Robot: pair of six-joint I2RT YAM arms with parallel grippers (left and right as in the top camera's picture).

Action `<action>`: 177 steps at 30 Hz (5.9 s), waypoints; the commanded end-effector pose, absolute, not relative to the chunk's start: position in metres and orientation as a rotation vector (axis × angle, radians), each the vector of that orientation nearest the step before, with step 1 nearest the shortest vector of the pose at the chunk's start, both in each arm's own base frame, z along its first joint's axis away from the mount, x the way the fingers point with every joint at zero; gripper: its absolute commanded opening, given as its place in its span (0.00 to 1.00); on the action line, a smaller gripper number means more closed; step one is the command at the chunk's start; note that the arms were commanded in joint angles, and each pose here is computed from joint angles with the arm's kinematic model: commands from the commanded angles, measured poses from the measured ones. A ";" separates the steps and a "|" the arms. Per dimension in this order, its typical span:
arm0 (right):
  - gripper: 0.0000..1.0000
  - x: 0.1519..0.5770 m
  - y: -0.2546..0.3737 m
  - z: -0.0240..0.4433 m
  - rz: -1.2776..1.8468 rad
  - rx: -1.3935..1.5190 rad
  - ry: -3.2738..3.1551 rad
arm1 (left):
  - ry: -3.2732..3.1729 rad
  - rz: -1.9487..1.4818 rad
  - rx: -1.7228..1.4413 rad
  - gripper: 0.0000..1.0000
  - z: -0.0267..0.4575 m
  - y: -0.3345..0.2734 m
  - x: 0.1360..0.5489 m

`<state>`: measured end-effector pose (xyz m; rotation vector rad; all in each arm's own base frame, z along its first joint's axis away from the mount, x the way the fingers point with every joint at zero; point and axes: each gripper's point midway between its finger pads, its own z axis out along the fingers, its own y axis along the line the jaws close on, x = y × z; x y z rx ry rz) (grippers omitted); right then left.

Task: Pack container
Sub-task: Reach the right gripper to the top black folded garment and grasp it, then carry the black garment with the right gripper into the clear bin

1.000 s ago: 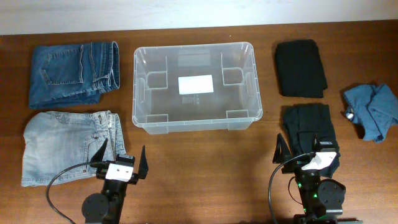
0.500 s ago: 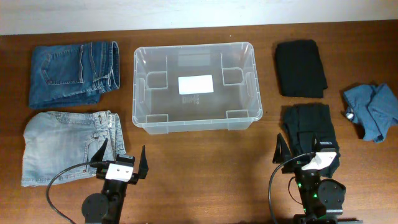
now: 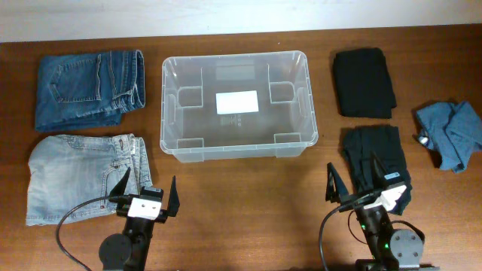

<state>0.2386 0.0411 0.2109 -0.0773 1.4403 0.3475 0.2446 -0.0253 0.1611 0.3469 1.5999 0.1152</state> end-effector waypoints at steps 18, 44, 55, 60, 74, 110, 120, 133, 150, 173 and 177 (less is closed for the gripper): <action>0.98 0.381 -0.067 0.341 0.088 0.156 2.257 | 1.601 0.132 0.344 0.99 0.160 -0.023 0.245; 0.99 0.512 -0.164 0.094 -0.043 0.088 2.714 | 1.601 0.132 0.344 0.99 0.160 -0.023 0.245; 0.99 0.530 -0.170 0.053 -0.047 0.086 2.708 | 1.601 0.132 0.343 1.00 0.160 -0.023 0.245; 0.98 0.529 -0.172 0.032 -0.049 0.089 2.740 | 1.601 0.132 0.343 0.99 0.160 -0.023 0.245; 0.99 0.535 -0.134 0.005 0.076 0.016 2.772 | 1.601 0.132 0.344 0.99 0.160 -0.023 0.245; 0.04 0.547 -0.075 0.076 1.212 0.216 2.340 | 1.601 0.132 0.344 0.99 0.160 -0.023 0.245; 0.04 0.533 -0.061 0.253 1.562 -0.020 1.922 | 1.601 0.132 0.343 0.99 0.160 -0.023 0.245; 0.04 0.442 0.112 0.385 1.417 -0.287 2.105 | 1.601 0.132 0.343 0.99 0.160 -0.023 0.245; 0.04 0.452 0.319 0.244 0.972 -0.050 2.592 | 1.601 0.132 0.344 0.99 0.160 -0.023 0.245; 0.04 0.466 0.393 0.128 1.033 -0.121 2.679 | 1.601 0.132 0.344 0.99 0.160 -0.023 0.245; 0.04 0.467 0.395 0.126 1.035 -0.123 2.677 | 1.601 0.132 0.344 0.99 0.160 -0.023 0.245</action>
